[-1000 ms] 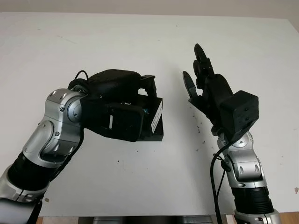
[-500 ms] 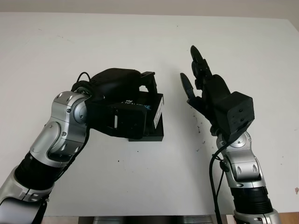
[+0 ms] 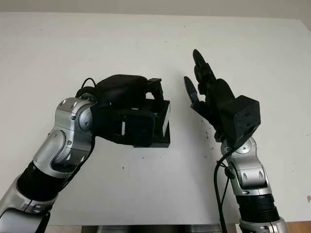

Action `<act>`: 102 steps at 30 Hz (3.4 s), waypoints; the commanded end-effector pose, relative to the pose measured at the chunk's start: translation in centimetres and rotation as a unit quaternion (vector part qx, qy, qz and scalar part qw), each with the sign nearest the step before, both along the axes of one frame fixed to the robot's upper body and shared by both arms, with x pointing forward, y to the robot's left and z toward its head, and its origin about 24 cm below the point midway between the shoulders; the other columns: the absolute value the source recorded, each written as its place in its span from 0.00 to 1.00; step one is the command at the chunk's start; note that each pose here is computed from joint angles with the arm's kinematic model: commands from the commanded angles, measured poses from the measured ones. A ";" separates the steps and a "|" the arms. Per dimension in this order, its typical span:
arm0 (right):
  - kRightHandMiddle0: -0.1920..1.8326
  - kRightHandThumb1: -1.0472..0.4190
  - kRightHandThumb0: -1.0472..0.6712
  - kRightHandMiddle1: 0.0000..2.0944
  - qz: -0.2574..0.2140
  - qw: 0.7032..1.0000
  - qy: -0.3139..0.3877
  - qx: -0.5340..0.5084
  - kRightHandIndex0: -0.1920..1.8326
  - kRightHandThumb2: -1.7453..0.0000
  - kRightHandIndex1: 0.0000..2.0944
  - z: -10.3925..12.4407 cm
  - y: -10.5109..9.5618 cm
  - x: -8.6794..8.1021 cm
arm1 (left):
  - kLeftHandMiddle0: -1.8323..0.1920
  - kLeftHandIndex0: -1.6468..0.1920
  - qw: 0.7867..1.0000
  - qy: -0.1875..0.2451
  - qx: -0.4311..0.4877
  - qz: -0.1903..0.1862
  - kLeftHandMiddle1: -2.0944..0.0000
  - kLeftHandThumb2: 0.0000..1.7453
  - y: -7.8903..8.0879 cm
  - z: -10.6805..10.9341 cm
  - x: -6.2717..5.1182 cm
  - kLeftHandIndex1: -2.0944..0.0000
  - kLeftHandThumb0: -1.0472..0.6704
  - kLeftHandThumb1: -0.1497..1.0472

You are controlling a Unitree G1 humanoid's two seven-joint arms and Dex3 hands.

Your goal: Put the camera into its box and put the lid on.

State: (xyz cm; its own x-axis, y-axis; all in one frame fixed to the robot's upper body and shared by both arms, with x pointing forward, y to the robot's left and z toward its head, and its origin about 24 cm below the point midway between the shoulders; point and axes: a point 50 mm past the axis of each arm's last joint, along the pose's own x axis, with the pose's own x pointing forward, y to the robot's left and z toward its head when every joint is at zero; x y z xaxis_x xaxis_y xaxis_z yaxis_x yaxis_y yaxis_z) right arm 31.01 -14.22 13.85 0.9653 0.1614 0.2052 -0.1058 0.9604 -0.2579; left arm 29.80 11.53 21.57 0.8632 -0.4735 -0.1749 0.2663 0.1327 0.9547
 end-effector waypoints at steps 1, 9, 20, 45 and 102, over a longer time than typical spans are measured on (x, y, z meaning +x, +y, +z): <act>0.09 0.00 0.16 0.03 -0.003 1.000 -0.002 0.003 0.07 0.69 0.03 0.0 -0.2 0.0 | 0.54 0.74 0.999 0.013 -0.010 -0.037 0.00 0.03 -0.7 -0.6 -0.7 0.01 0.46 1.00; 0.09 0.00 0.16 0.03 -0.004 1.000 0.002 0.006 0.07 0.69 0.03 -0.1 -0.4 0.0 | 0.53 0.69 0.999 0.026 0.005 -0.040 0.00 0.05 -0.3 -1.0 -0.8 0.00 0.47 1.00; 0.09 0.00 0.17 0.03 -0.003 1.000 -0.001 -0.002 0.07 0.70 0.03 0.1 -0.2 0.3 | 0.52 0.77 0.997 0.070 0.000 0.014 0.00 0.05 -0.8 -1.2 -0.9 0.00 0.47 1.00; 0.08 0.00 0.18 0.03 0.006 1.000 0.003 0.009 0.07 0.70 0.02 -0.4 -0.1 0.5 | 0.58 0.76 0.996 0.085 0.020 0.004 0.00 0.03 -2.1 -2.7 -0.6 0.17 0.45 0.98; 0.10 0.00 0.19 0.03 0.015 1.000 0.004 -0.007 0.09 0.71 0.03 -0.7 -0.3 0.5 | 0.56 1.00 0.981 0.190 -0.031 -0.036 0.00 0.22 -0.3 7.5 -5.0 1.00 0.16 1.00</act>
